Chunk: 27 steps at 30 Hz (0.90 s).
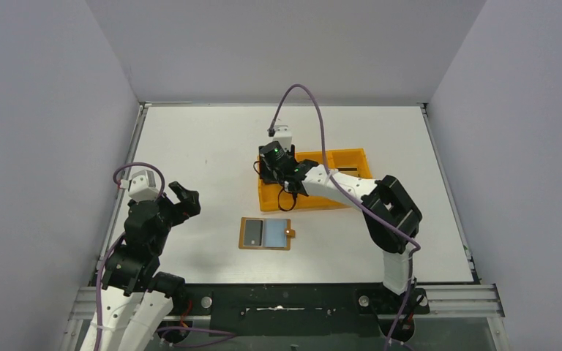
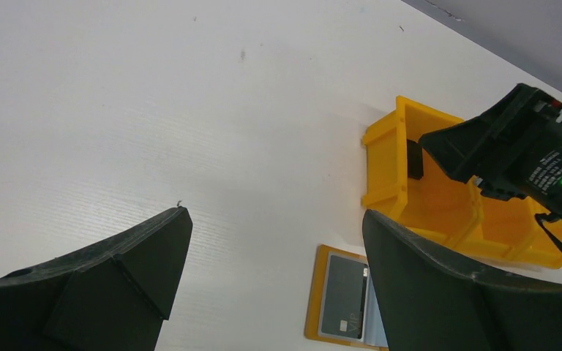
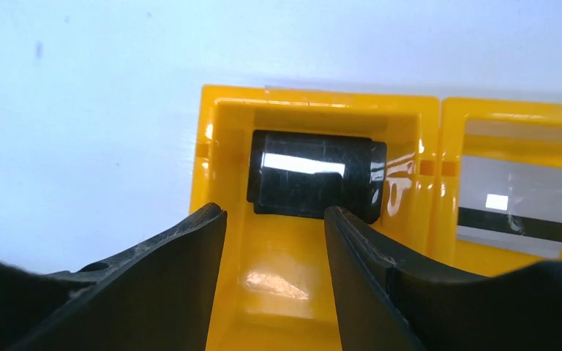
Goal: Take the credit cards out of the card holder
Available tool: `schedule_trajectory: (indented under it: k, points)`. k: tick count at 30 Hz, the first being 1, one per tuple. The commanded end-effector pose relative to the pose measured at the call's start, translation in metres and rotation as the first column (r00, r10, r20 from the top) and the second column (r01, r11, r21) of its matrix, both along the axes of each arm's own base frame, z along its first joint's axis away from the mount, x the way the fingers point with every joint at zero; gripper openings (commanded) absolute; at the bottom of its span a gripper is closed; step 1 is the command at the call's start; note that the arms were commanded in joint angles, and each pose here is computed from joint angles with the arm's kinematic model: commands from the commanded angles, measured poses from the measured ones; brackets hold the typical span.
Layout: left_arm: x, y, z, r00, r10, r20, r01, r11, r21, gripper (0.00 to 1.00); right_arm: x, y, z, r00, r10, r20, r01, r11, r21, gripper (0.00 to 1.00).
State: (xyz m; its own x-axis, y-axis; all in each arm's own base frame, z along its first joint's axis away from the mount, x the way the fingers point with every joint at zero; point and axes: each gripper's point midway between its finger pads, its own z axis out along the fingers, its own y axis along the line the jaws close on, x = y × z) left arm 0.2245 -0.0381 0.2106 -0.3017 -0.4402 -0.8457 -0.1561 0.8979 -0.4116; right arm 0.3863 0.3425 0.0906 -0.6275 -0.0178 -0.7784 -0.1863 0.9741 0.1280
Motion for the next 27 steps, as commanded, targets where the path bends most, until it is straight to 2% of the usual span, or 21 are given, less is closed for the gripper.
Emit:
schedule_trajectory:
  k: [1,5,10,19,22,27]
  points:
    - [0.005,-0.001,0.011,0.999,-0.01,0.044,0.01,1.0,0.002,0.89,0.001,0.0,0.054,0.994,-0.02,0.106,0.015,0.999,0.049,0.53]
    - [0.005,-0.001,0.011,0.999,-0.011,0.043,0.01,1.0,0.002,0.89,-0.015,-0.008,0.072,0.991,-0.032,0.13,0.024,0.998,0.061,0.54]
    - [0.005,0.0,0.011,0.999,-0.004,0.043,0.004,1.0,0.003,0.89,-0.058,-0.001,0.079,0.991,-0.007,0.131,-0.007,0.994,0.105,0.55]
    - [0.005,0.004,0.011,0.999,0.017,0.045,-0.017,1.0,0.001,0.89,-0.154,0.04,0.029,0.991,0.128,-0.04,-0.118,0.973,0.197,0.52]
    - [0.005,0.003,0.011,0.999,0.015,0.043,-0.015,1.0,0.0,0.89,-0.174,0.046,0.005,0.98,0.162,-0.118,-0.127,0.957,0.261,0.48]
    - [0.006,-0.002,0.01,0.999,-0.013,0.04,0.013,1.0,-0.008,0.88,-0.187,0.055,-0.009,0.957,0.235,-0.172,-0.169,0.929,0.331,0.44]
